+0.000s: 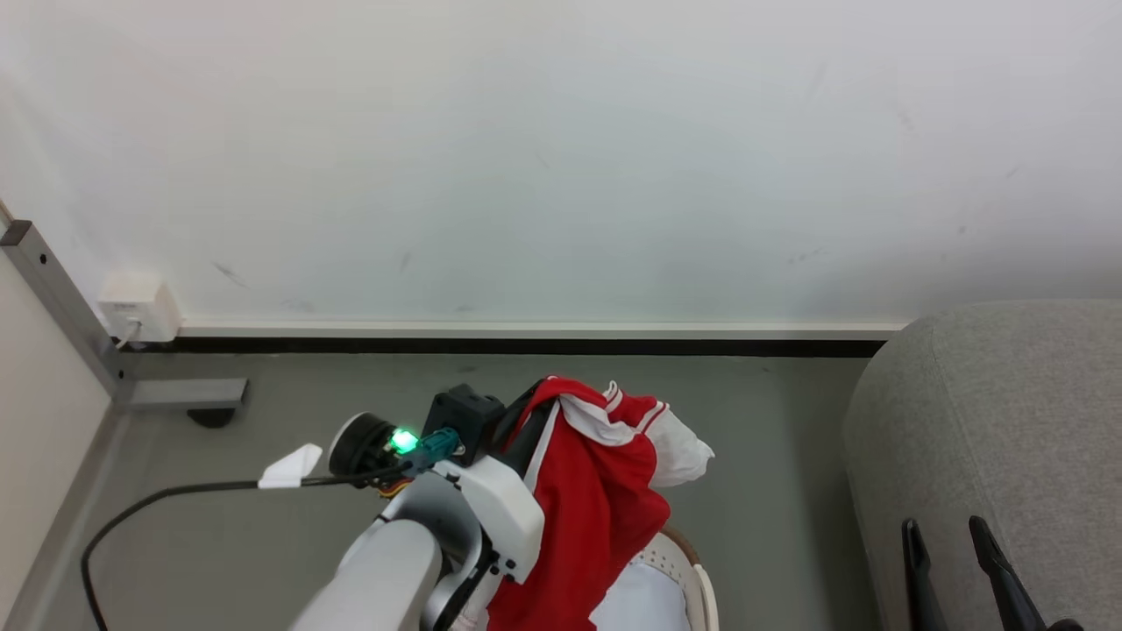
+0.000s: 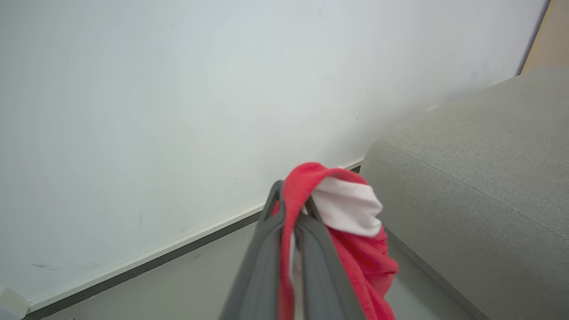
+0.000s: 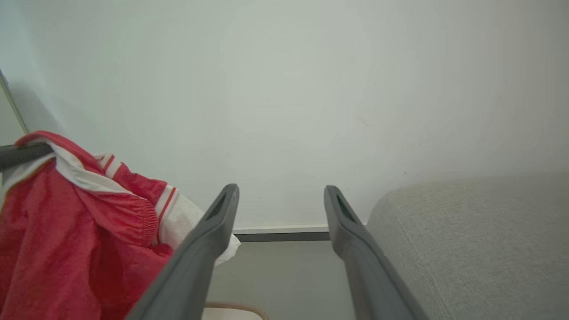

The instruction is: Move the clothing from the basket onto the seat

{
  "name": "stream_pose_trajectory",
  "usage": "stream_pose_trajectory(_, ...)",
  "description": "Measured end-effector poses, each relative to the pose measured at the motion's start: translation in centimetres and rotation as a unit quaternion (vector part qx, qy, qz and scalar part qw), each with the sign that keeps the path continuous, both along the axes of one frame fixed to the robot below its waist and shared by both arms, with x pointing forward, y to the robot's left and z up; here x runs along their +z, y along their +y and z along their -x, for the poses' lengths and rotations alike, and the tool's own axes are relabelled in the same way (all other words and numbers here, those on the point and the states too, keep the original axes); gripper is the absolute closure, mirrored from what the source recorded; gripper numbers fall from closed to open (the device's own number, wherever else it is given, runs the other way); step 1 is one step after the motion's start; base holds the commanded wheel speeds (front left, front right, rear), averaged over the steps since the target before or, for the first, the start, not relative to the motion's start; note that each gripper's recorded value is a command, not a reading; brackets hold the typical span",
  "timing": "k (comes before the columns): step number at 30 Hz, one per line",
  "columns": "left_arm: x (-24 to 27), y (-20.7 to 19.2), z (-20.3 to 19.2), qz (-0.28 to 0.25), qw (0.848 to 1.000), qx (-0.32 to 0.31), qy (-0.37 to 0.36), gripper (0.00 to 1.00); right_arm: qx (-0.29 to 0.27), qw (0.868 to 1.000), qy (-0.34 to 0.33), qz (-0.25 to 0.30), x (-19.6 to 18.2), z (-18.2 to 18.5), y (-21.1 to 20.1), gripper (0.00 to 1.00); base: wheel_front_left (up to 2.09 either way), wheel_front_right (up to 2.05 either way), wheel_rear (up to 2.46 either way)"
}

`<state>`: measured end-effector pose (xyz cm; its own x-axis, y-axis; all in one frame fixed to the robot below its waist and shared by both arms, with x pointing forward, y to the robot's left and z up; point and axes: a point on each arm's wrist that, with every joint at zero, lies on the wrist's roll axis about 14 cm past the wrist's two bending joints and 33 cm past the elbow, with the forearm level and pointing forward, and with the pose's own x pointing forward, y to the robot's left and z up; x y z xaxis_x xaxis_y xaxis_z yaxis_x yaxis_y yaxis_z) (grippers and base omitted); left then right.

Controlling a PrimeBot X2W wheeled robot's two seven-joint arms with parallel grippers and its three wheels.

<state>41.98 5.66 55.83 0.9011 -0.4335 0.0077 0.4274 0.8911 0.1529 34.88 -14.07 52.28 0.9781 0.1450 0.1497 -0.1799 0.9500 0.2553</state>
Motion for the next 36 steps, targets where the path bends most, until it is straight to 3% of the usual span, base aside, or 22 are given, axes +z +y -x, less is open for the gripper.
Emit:
stream_pose_trajectory(15,3.9,-0.2,0.9,0.007,0.999,-0.002,-0.04,1.0,-0.021,0.999,-0.018,0.037,0.8,1.2,-1.3,0.0,0.0,0.0,0.0)
stream_pose_trajectory(21,4.3,-1.1,1.2,0.01,0.999,-0.016,-0.044,1.0,0.052,0.992,-0.044,0.106,1.8,0.9,1.5,0.0,0.0,0.0,0.0)
stream_pose_trajectory(26,4.2,-1.4,1.5,0.007,0.999,-0.023,-0.042,1.0,0.145,0.973,-0.071,0.163,2.7,0.3,4.8,0.0,0.0,0.0,0.0)
stream_pose_trajectory(36,3.4,-2.4,2.2,0.0,0.999,-0.039,-0.033,1.0,0.297,0.915,-0.081,0.261,3.9,-0.8,10.4,0.0,0.0,0.0,0.0)
